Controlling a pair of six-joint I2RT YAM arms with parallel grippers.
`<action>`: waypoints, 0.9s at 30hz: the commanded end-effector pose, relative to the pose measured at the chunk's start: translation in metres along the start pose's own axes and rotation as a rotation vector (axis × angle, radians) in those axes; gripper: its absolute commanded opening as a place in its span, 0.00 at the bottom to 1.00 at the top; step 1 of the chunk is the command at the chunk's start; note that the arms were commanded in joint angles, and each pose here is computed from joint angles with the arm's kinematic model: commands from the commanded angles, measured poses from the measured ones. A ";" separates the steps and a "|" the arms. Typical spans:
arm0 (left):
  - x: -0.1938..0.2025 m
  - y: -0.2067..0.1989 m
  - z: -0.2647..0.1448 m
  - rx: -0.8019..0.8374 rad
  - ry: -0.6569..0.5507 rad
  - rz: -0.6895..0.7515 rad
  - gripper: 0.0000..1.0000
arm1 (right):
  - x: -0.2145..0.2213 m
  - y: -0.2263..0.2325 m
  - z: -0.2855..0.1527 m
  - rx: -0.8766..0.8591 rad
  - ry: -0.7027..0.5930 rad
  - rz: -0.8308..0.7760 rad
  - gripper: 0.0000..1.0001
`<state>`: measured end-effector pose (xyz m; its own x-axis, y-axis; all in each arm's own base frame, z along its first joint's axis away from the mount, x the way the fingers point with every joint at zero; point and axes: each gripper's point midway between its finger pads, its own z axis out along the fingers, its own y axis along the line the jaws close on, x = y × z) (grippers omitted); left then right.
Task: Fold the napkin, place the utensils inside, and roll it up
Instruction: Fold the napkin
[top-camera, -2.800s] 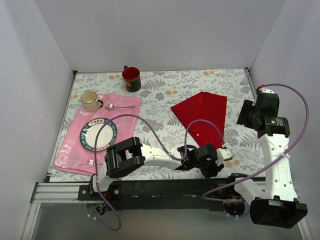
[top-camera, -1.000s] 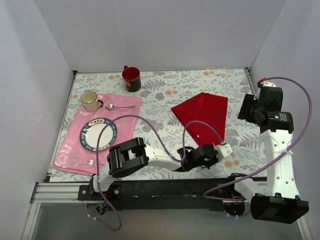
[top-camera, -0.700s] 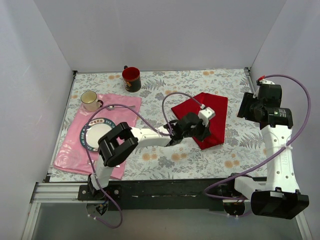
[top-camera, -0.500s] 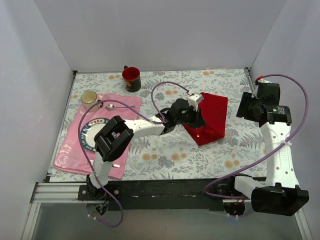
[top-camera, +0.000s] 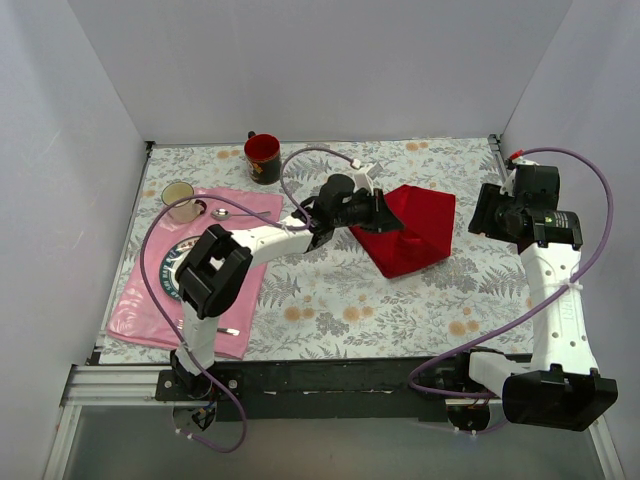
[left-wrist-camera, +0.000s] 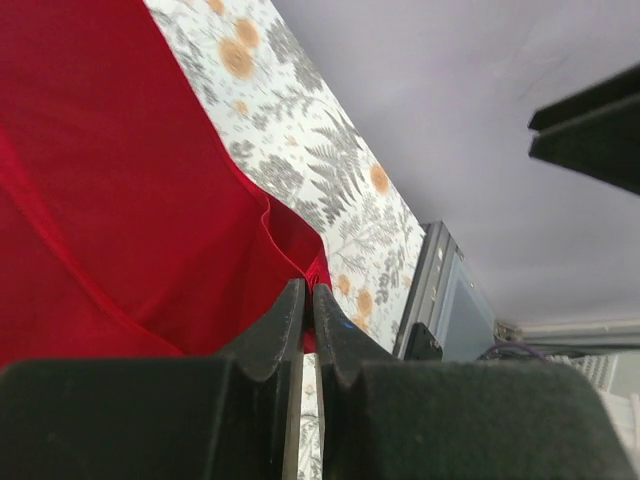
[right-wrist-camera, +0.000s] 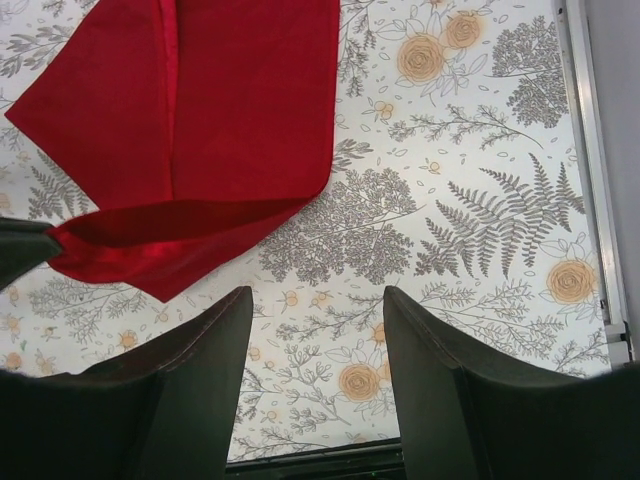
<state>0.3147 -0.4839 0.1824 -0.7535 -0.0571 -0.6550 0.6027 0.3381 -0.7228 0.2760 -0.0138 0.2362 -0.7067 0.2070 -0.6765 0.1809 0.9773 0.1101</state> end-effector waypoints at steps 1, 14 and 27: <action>-0.054 -0.006 -0.024 0.004 -0.111 0.025 0.00 | -0.007 0.017 -0.001 -0.105 -0.040 -0.024 0.63; -0.075 0.066 -0.040 -0.087 -0.159 -0.065 0.00 | 0.003 0.027 0.014 -0.167 -0.008 -0.027 0.63; -0.066 0.099 -0.040 -0.125 -0.143 -0.120 0.00 | 0.022 0.044 0.036 -0.220 0.055 -0.042 0.63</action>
<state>0.4097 -0.4128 0.1602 -0.7755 -0.2238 -0.5903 0.4590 0.4420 -0.7707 0.2854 0.0229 0.1998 -0.7622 0.1714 -0.6242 0.0357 0.9740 0.2238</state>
